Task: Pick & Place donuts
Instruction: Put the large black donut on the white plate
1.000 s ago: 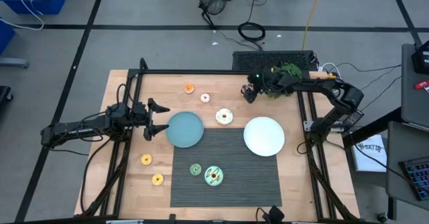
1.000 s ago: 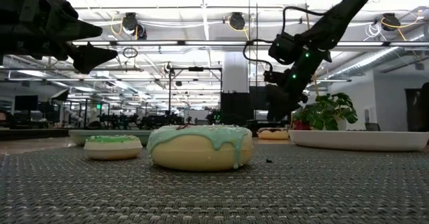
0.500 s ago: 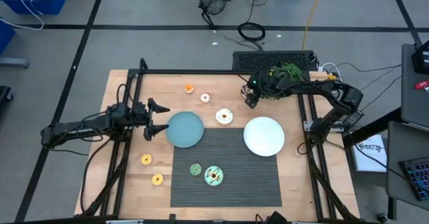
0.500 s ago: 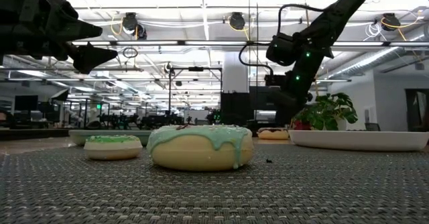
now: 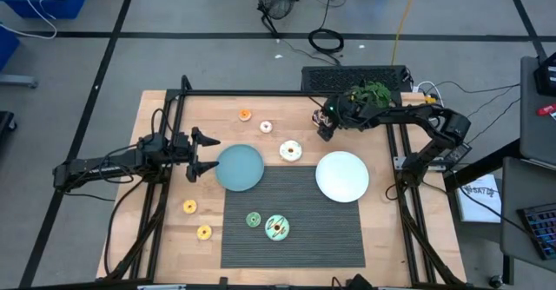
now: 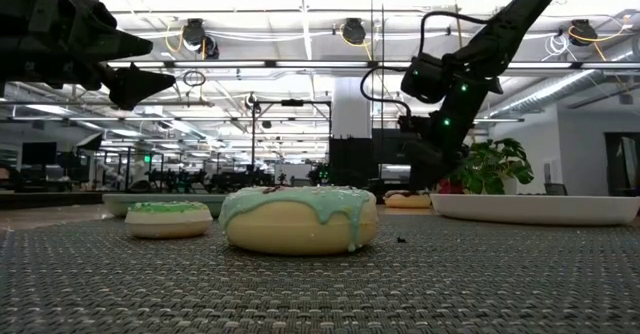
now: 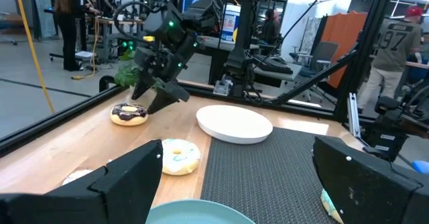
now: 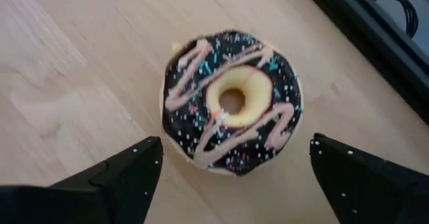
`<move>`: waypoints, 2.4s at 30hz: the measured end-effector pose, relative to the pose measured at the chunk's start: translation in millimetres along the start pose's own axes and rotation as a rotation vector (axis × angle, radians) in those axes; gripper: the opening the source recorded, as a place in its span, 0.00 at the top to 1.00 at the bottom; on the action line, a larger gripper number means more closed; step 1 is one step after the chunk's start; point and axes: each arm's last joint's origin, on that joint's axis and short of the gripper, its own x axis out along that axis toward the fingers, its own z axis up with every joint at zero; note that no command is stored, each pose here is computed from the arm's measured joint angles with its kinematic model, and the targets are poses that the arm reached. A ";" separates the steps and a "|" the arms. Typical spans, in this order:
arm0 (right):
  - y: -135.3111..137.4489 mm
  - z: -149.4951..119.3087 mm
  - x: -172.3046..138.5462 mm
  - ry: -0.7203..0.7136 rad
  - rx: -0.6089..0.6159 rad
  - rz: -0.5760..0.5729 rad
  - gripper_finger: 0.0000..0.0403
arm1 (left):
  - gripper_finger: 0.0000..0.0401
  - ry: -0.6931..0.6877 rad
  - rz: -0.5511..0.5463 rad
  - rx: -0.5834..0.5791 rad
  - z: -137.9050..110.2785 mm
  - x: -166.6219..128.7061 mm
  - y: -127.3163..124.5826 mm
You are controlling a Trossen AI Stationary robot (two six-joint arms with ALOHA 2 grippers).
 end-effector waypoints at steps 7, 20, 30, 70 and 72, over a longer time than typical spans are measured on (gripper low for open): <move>1.3 -2.6 7.4 0.020 0.004 -0.001 0.11 | 0.06 0.000 0.001 0.000 -0.1 0.0 0.1; 4.6 -6.3 26.6 0.029 0.022 -0.002 0.11 | 0.06 0.000 0.001 0.000 -0.1 0.0 0.1; 4.0 -6.1 23.5 0.028 0.022 0.000 0.22 | 0.06 0.001 0.000 0.000 -0.1 0.0 0.0; 22.4 8.1 -2.4 -0.107 -0.016 0.054 0.52 | 0.06 0.000 0.000 0.000 0.0 0.0 0.0; 25.9 10.3 -16.1 -0.128 -0.027 0.069 0.52 | 0.06 0.000 0.001 0.000 -0.1 0.0 0.0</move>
